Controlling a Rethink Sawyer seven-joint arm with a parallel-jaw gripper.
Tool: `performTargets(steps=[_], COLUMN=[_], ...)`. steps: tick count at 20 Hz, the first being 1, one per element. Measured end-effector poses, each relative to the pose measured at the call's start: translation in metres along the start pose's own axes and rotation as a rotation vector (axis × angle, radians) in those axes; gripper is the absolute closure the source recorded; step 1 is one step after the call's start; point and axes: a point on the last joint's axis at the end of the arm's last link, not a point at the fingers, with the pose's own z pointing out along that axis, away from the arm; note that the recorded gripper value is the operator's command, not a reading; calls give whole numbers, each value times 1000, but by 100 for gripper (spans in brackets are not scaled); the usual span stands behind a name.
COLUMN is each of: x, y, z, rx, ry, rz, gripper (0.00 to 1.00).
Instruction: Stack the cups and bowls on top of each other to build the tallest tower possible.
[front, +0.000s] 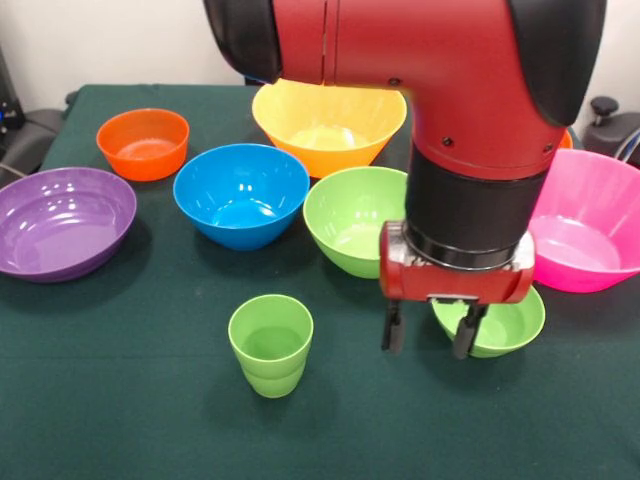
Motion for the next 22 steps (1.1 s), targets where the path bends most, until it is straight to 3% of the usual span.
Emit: performTargets(steps=[7,17,22], x=[13,66,90], y=[-9,-12,-15], z=[18,42,46], rx=[2,-34,-62], ry=[4,95,116], rz=[-5,1,10], gripper=[0,0,0])
